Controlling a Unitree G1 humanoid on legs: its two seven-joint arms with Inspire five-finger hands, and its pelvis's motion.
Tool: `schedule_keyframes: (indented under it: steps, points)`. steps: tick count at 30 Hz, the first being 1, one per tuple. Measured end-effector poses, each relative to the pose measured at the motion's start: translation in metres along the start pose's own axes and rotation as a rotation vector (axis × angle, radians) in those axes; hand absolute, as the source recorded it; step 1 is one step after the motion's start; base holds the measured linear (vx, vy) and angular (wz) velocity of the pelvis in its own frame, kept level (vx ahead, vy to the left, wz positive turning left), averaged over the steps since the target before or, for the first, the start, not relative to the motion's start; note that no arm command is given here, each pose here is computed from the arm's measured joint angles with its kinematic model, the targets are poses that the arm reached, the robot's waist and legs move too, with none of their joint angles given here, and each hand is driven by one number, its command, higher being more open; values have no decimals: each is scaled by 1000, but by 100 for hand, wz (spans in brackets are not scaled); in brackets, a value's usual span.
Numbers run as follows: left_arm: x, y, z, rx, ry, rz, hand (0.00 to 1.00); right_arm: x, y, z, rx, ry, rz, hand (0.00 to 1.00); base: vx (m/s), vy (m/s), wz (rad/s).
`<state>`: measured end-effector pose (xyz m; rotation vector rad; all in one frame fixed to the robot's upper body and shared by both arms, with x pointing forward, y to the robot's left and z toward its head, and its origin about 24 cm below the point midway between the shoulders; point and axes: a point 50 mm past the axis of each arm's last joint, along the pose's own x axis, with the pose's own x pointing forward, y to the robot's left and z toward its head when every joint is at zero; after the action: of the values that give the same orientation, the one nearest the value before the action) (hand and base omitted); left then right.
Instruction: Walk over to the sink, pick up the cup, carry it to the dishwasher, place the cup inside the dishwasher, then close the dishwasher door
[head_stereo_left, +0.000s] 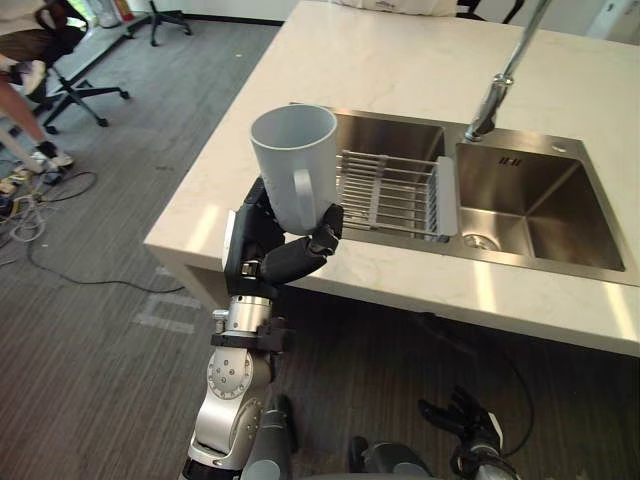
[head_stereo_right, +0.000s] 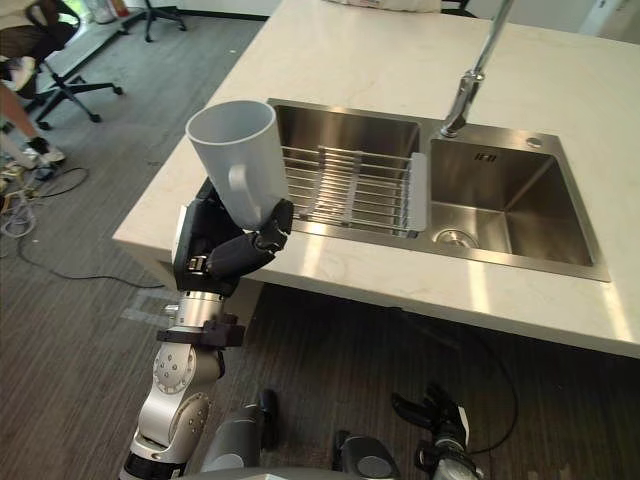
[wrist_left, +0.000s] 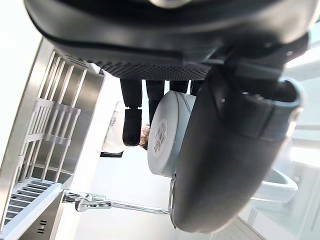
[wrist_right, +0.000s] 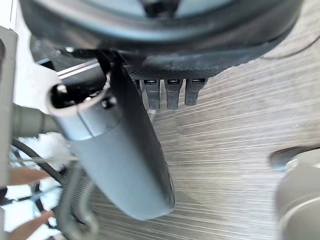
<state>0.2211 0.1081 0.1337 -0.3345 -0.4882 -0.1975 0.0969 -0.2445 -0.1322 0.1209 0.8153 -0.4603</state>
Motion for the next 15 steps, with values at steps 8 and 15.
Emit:
schedule_keyframes:
  steps: [8, 15]
  points:
    - [5, 10, -14, 51, 53, 3, 30, -2, 17, -6, 32, 14, 44, 90, -49, 158, 53]
    - [0, 16, -15, 60, 69, 27, 30, 0, 19, -1, -3, 0, 61, 90, -73, 40, 33]
